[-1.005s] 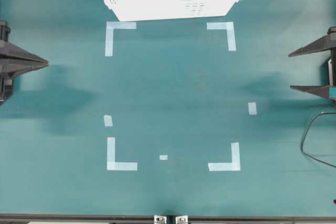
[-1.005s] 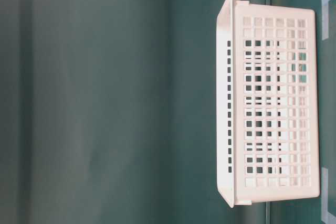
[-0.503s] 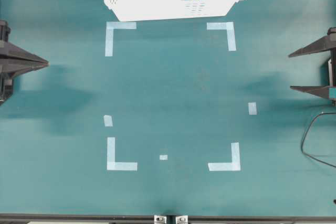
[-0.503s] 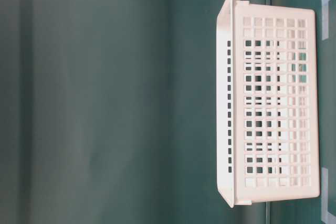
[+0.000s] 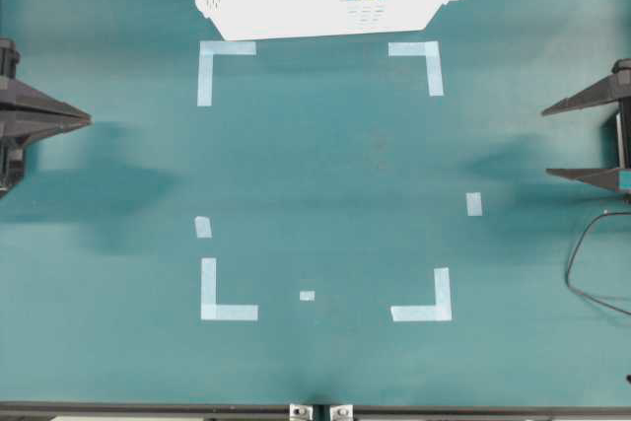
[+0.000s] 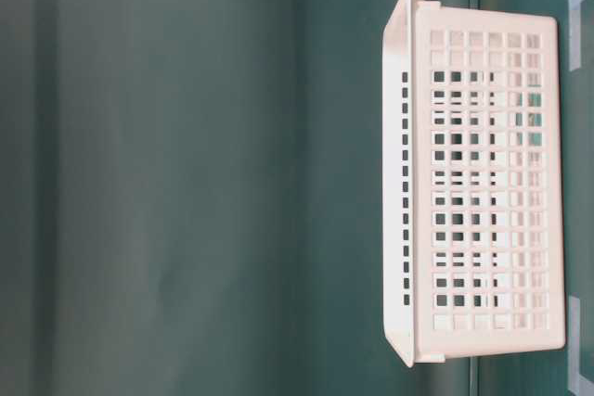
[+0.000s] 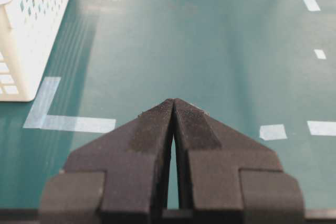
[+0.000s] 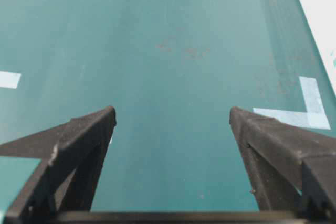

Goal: Put the tape in the middle into the white basket.

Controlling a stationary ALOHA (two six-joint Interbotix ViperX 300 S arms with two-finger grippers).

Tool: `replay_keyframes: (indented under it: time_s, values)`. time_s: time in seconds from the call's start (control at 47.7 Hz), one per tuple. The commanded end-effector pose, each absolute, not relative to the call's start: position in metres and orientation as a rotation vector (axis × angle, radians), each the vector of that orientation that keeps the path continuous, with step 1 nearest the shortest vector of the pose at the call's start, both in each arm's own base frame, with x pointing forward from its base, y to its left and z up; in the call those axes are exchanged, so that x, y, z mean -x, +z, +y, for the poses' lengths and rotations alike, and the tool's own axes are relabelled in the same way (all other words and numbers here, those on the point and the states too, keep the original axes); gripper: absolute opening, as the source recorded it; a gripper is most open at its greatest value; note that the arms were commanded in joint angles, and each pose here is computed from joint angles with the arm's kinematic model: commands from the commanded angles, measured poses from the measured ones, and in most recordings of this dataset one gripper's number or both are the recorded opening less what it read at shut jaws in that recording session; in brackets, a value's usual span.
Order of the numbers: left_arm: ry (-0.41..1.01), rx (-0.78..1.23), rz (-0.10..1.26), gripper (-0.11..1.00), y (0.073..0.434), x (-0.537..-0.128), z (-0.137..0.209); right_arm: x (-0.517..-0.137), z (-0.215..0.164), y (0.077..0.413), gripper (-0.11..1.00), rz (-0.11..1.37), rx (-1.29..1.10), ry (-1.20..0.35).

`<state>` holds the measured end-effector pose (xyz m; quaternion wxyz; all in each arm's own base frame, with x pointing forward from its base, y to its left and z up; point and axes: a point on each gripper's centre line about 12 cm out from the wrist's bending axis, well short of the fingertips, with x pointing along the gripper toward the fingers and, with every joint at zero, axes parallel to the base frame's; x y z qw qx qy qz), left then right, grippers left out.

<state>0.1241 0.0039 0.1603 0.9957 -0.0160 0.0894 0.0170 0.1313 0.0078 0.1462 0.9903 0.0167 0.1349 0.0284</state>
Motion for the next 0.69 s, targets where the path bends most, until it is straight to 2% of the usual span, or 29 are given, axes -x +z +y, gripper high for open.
replay_keyframes:
  time_s: [0.0, 0.67]
  values:
    - [0.039, 0.032, 0.17, -0.11, 0.165, -0.1252, 0.0046, -0.1329, 0.009, 0.1505, 0.96, 0.247, -0.034, 0.067]
    - [0.039, 0.032, 0.17, -0.11, 0.165, -0.1252, 0.0046, -0.1324, 0.0089, 0.1492, 0.96, 0.248, -0.034, 0.066]
